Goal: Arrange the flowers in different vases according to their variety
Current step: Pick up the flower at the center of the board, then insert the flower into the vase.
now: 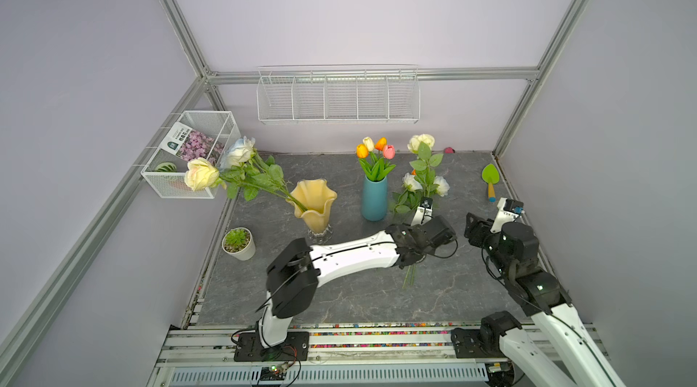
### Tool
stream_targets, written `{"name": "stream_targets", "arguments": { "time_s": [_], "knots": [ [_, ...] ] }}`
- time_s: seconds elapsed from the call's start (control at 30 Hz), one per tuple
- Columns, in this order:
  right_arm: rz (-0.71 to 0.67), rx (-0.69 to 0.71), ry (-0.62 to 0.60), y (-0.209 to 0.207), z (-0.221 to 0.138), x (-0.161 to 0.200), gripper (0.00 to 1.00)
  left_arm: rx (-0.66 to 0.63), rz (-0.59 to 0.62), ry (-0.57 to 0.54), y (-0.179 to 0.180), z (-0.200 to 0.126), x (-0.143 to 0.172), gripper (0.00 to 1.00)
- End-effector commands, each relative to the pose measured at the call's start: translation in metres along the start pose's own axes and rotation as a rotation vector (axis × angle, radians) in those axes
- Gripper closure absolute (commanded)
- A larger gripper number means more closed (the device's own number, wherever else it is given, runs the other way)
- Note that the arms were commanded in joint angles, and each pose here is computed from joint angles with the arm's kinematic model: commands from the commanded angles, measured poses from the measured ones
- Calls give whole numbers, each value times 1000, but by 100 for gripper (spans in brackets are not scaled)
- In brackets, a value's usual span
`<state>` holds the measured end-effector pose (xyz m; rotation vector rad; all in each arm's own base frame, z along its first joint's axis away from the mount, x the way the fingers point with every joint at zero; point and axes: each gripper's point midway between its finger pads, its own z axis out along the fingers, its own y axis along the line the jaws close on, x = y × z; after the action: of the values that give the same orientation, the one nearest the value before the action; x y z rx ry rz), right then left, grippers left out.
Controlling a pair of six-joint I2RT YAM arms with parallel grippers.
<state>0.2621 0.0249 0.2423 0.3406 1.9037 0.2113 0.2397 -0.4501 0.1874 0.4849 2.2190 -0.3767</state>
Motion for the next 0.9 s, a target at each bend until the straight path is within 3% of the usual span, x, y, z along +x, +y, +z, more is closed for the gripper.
{"name": "stream_targets", "arguments": {
  "time_s": [0.0, 0.1, 0.23, 0.57, 0.87],
  "knots": [
    [27, 42, -75, -13, -13, -8, 33, 75, 47, -145, -1, -23, -32, 100],
    [28, 24, -91, -11, -17, -10, 33, 96, 85, -222, 9, -49, -46, 100],
    [18, -4, -50, -3, -10, -5, 33, 28, 121, -399, 41, -91, -78, 100],
    [10, -28, -3, 4, -1, 2, 33, -17, 56, -801, 159, -199, -166, 100],
    [7, -42, 22, 7, 3, 7, 33, -225, 56, -986, 230, -230, -201, 100]
  ]
}}
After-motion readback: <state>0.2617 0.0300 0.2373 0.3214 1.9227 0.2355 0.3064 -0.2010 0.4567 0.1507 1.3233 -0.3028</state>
